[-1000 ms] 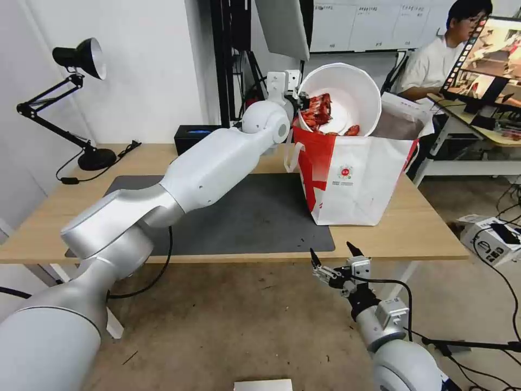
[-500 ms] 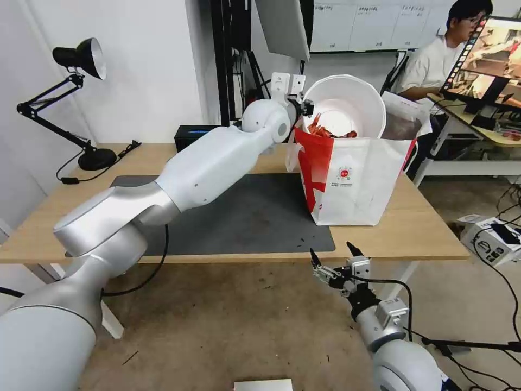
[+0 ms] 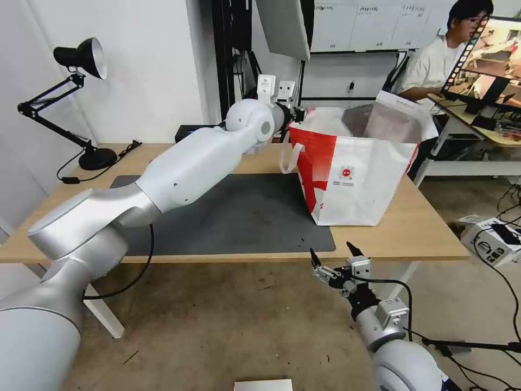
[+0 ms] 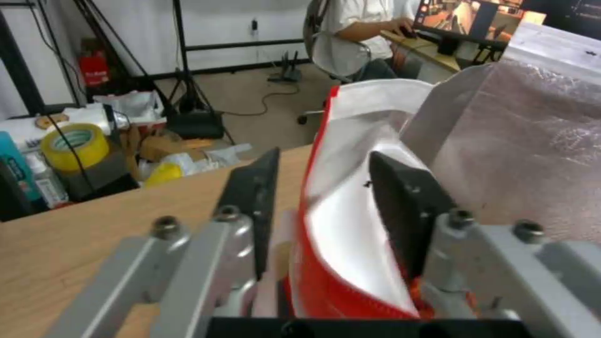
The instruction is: Pick up the trash from the table and place it into the takeout bag.
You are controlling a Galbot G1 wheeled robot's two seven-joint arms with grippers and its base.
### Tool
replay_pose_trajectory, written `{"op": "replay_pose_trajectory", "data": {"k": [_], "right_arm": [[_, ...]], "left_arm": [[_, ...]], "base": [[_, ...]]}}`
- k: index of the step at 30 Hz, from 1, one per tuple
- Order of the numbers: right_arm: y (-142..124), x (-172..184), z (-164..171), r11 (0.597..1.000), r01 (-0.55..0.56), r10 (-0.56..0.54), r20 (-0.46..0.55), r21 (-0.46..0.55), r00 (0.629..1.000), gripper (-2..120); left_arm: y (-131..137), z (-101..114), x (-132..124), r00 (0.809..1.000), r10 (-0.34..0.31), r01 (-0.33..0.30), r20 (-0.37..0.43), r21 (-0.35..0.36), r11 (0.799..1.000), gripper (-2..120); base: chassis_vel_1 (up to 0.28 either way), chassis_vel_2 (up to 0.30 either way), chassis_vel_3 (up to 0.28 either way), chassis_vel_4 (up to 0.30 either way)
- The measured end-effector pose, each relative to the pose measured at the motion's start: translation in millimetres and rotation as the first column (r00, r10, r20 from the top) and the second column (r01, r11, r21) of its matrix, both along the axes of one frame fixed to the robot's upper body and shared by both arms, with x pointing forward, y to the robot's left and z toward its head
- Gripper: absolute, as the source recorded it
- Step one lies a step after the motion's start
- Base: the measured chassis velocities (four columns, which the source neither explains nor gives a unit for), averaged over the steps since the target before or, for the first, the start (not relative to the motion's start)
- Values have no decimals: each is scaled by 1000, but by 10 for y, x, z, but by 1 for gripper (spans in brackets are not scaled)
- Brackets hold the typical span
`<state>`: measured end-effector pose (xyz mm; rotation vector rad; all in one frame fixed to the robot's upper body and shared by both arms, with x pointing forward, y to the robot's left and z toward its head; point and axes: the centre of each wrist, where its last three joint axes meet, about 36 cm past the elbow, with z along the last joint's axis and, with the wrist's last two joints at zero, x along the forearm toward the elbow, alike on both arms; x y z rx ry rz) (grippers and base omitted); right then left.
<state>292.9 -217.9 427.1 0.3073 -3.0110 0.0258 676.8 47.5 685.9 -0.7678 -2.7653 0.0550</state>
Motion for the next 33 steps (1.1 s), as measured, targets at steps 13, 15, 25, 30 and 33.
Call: {"op": "replay_pose_trajectory", "data": {"k": [13,15,25,30,33], "right_arm": [[0,0,0,1000,0,0,0,0,1000,100],[0,0,0,1000,0,0,0,0,1000,100],[0,0,0,1000,0,0,0,0,1000,100],[0,0,0,1000,0,0,0,0,1000,100],[0,0,0,1000,0,0,0,0,1000,100]], "left_arm": [[149,21,-65,1000,-9,9,17,-12,1000,93],[215,9,-98,1000,-8,9,29,-19,1000,99],[615,-85,-333,997,23,-21,69,-37,999,100],[920,-238,-525,988,83,-68,132,-110,992,100],[1078,-343,-589,982,119,-101,144,-129,986,100]], "base": [[0,0,0,0],[0,0,0,0],[0,0,0,0],[0,0,0,0],[0,0,0,0]]}}
